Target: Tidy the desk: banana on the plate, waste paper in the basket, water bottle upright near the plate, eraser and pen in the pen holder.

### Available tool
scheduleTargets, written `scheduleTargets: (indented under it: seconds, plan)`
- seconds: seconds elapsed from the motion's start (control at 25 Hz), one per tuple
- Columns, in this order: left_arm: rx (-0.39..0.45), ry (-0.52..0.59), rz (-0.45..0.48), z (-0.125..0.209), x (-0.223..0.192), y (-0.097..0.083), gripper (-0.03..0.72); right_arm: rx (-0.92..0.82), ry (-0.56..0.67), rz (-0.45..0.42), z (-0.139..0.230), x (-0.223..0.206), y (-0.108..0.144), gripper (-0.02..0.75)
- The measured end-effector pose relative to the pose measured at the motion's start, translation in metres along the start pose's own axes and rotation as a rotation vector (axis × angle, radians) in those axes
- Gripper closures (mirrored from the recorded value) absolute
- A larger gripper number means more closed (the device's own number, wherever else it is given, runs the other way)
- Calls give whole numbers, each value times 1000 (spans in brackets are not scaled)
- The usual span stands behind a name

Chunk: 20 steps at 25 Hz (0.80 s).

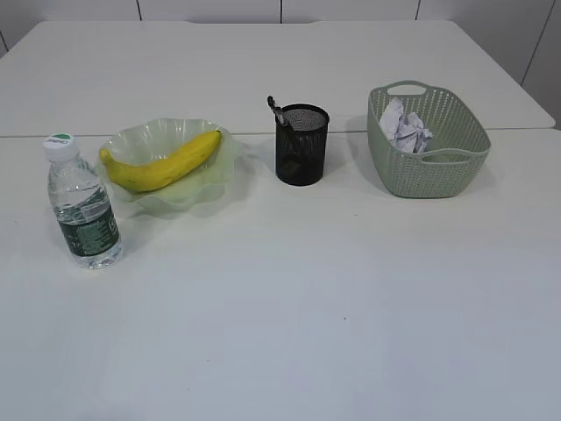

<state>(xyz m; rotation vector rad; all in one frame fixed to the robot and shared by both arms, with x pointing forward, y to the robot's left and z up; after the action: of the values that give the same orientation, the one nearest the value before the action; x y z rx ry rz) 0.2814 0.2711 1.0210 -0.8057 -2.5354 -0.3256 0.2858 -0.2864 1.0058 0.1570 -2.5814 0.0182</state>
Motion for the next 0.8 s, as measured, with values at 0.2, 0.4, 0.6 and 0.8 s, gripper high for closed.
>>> scheduleTargets:
  seconds: [0.2, 0.4, 0.6, 0.8]
  plan:
    - [11, 1, -7, 0, 0, 1, 92, -2, -3, 3, 0, 0, -1, 236]
    - [12, -2, -7, 0, 0, 1, 106, -2, -5, 3, -1, 0, -1, 234]
    - [12, -1, -9, 0, 0, 1, 112, -2, -5, 3, -1, 0, -1, 234]
    - [38, 0, -54, 0, 0, 4, 120, -2, -7, 3, -1, 0, -1, 234]
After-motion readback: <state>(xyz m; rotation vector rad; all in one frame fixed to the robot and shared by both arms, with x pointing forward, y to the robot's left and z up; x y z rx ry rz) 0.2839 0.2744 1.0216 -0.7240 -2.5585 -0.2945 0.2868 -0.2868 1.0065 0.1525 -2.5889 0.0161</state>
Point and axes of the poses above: a point on each arm's last joint axis where the gripper is mounted, x pointing back along that axis away from the gripper, y along the wrist's bending axis when the last joint is at zero, z = x × y, the point moved 7 cm from there along -x, pointing out along that axis toward the gripper, and after that the axes turned 6 degrees about -x, right-handed, at the moved point
